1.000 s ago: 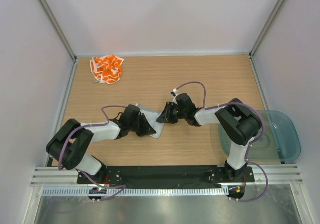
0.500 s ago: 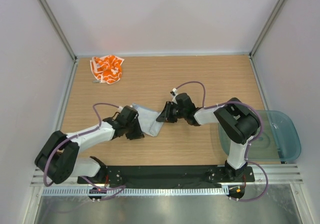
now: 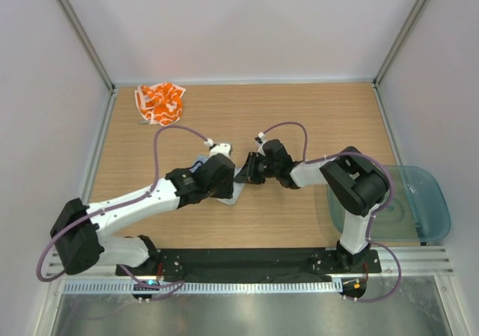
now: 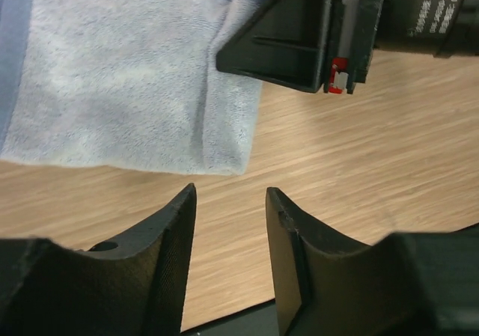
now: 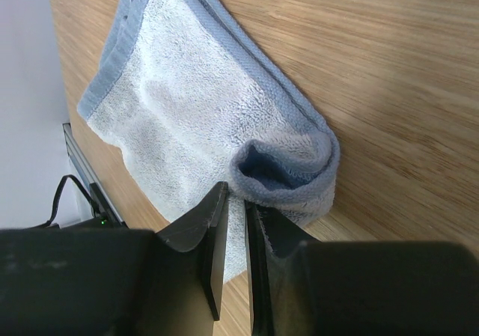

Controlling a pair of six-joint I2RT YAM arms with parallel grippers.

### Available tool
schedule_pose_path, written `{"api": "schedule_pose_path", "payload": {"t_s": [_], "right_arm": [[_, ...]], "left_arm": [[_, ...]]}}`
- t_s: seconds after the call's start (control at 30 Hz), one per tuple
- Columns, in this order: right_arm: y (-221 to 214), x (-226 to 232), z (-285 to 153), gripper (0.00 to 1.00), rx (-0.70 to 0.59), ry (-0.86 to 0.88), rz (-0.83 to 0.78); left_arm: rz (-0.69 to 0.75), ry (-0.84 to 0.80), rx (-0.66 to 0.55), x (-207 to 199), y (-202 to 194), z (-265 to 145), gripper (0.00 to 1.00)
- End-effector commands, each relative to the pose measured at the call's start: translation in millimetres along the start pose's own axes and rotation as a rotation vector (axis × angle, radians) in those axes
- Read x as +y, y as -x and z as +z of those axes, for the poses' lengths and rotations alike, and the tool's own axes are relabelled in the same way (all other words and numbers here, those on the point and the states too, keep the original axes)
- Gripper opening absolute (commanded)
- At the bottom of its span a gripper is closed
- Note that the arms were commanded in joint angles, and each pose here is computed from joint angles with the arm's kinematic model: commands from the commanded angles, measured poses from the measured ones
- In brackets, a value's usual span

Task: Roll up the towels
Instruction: Roll the towel

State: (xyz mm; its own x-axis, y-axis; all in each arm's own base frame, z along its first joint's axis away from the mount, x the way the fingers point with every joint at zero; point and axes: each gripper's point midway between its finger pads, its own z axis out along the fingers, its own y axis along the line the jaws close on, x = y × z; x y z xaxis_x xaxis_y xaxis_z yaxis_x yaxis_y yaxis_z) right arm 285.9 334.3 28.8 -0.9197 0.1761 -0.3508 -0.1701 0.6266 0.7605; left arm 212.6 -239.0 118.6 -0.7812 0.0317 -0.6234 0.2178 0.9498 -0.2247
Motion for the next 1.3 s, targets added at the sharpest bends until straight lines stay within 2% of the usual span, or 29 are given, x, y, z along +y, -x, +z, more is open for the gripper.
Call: {"api": "schedule_pose_path", "payload": {"t_s": [0.0,0.27,0.57,0.83,1.2,1.27], "right_arm": [[-1.0,-26.1,5.1,0.22,-0.004,-0.091,-0.005],[-1.8,-25.5,5.6,0.22,0.003,-0.088,-0.005],[-3.2,-27.2,8.1,0.22,0.016,-0.088,-0.002],[-3.6,-26.5,9.2,0.22,0.019,-0.085,-0.002],[0.9,-26.7,14.9,0.22,0.043,-0.092,0.001],[2.2,-25.7,16.2,0.22,0.047,-0.088,0.001]], "left_arm": [[0.119,0.031,-0.022,-6.6,2.5,18.8,0.45],[0.179,-0.022,0.031,-33.3,-13.6,54.4,0.45],[0.217,0.058,0.081,-17.4,-33.5,79.2,0.43],[0.226,0.152,0.1,6.0,-45.8,83.2,0.44],[0.247,0.209,0.191,29.0,-78.2,88.8,0.42],[0.257,0.212,0.204,29.7,-81.9,91.1,0.34]]}}
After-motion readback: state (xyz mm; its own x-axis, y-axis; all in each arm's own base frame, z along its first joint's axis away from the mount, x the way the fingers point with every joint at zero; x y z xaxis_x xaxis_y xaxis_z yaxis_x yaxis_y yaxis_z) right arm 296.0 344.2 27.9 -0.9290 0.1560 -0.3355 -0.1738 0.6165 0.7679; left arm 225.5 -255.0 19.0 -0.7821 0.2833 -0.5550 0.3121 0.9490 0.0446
